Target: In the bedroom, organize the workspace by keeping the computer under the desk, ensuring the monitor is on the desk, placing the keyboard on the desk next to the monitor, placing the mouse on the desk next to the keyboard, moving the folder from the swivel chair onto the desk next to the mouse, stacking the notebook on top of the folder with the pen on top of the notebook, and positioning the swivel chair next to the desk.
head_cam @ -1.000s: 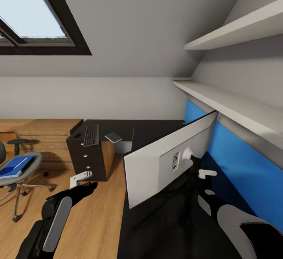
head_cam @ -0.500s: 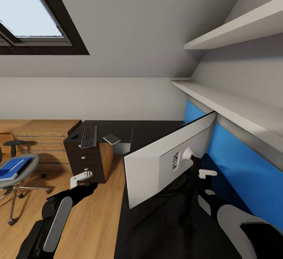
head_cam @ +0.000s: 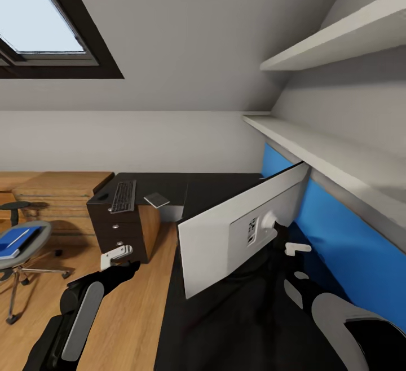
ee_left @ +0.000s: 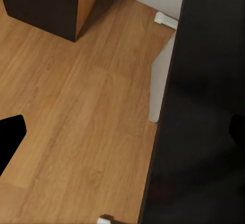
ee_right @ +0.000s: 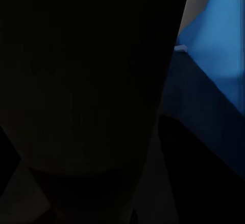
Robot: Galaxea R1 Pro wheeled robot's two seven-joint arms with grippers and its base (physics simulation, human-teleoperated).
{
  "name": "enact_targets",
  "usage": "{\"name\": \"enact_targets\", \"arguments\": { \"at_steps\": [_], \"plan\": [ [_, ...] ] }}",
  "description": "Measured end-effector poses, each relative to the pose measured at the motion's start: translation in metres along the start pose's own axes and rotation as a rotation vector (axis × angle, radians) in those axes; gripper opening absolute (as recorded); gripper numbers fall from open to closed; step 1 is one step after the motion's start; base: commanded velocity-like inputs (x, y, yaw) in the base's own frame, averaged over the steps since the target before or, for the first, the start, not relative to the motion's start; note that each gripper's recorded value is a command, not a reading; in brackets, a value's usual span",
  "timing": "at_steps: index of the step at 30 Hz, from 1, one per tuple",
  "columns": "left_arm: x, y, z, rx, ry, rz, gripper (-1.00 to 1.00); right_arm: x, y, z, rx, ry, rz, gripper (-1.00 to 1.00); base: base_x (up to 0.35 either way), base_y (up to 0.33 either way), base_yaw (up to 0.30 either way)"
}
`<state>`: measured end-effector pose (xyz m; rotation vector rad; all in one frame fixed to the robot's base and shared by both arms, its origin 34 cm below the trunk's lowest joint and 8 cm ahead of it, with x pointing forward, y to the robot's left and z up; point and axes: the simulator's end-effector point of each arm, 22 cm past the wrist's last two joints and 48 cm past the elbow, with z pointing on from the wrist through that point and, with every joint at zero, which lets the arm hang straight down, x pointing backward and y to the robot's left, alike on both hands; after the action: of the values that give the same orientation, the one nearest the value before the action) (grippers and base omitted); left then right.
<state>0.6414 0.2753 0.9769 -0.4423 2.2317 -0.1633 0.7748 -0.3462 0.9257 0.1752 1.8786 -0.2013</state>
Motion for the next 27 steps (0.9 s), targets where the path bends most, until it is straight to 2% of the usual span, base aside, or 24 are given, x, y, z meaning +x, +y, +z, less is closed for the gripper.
{"name": "enact_targets", "arguments": {
  "at_steps": [9, 17, 27],
  "plan": [
    [-0.0001, 0.0001, 0.0001, 0.0, 0.0, -0.001, 1.0, 0.0003, 0.0002, 0.0001, -0.001, 0.001, -0.001, -1.0, 0.026, -0.042, 0.0],
    [-0.0002, -0.0005, -0.0005, 0.001, -0.001, 0.0, 1.0, -0.0001, 0.0002, -0.0004, -0.001, 0.0, -0.002, -1.0, 0.237, -0.002, 0.0],
    [-0.0002, -0.0006, 0.0001, 0.0, 0.0, 0.001, 1.0, 0.0005, 0.0, 0.0001, 0.0, 0.002, 0.001, -1.0, 0.092, -0.059, 0.0]
  ]
}}
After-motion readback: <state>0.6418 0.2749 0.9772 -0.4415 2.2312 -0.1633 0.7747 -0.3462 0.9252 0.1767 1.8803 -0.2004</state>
